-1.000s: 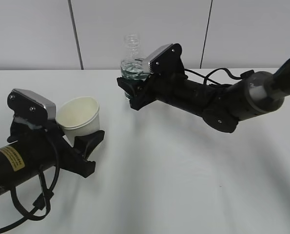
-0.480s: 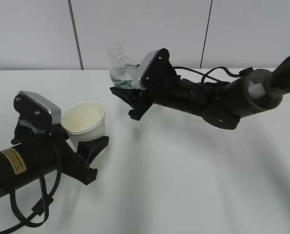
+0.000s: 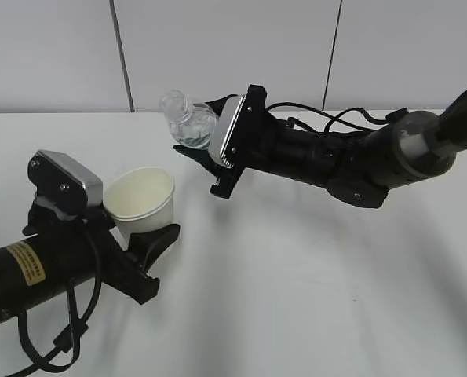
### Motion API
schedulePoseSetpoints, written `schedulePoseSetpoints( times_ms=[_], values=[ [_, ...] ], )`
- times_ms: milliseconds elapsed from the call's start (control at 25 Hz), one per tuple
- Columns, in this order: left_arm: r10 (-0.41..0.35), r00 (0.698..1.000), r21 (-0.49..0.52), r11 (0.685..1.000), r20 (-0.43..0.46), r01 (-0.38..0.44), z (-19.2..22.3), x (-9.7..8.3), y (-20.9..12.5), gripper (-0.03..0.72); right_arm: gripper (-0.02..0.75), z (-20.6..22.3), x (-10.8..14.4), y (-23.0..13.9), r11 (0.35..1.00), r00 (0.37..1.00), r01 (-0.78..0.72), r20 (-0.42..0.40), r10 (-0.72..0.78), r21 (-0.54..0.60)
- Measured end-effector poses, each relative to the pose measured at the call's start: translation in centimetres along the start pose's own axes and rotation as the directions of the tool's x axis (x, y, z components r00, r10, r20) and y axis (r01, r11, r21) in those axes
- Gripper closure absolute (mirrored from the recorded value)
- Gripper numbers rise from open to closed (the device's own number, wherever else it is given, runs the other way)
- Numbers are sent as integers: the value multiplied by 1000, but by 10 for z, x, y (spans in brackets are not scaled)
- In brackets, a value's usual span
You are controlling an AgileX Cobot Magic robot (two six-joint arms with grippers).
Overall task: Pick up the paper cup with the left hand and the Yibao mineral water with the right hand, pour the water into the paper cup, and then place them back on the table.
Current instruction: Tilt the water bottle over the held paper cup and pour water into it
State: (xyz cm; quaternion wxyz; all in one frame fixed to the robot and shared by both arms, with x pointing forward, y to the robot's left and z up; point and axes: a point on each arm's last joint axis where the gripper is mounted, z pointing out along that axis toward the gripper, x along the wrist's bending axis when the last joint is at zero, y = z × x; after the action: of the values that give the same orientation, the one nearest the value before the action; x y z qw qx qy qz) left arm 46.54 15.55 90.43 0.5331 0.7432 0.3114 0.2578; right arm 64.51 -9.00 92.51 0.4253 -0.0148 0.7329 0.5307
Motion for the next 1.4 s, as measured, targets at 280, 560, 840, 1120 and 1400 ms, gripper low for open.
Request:
schedulePoseSetpoints(
  times_ms=[280, 560, 840, 1120, 1400],
  values=[
    [-1, 1000, -17, 1000, 30, 1, 5, -3, -9, 271, 261, 0, 1, 0, 996, 996, 93, -9, -93, -3],
    [15, 999, -41, 999, 49, -13, 9, -4, -4, 271, 261, 0, 1, 0, 986, 986, 168, -10, -168, -5],
    [20, 998, -31, 999, 55, -18, 9, -4, -5, 271, 261, 0, 1, 0, 963, 963, 268, -9, -268, -6],
    [6, 999, -3, 1000, 54, -6, 12, -3, -7, 271, 262, 0, 1, 0, 940, 940, 341, -9, -341, -6],
    [5, 999, 14, 1000, 53, -6, 14, -2, -7, 271, 262, 0, 1, 0, 915, 915, 403, -8, -403, -7]
  ],
)
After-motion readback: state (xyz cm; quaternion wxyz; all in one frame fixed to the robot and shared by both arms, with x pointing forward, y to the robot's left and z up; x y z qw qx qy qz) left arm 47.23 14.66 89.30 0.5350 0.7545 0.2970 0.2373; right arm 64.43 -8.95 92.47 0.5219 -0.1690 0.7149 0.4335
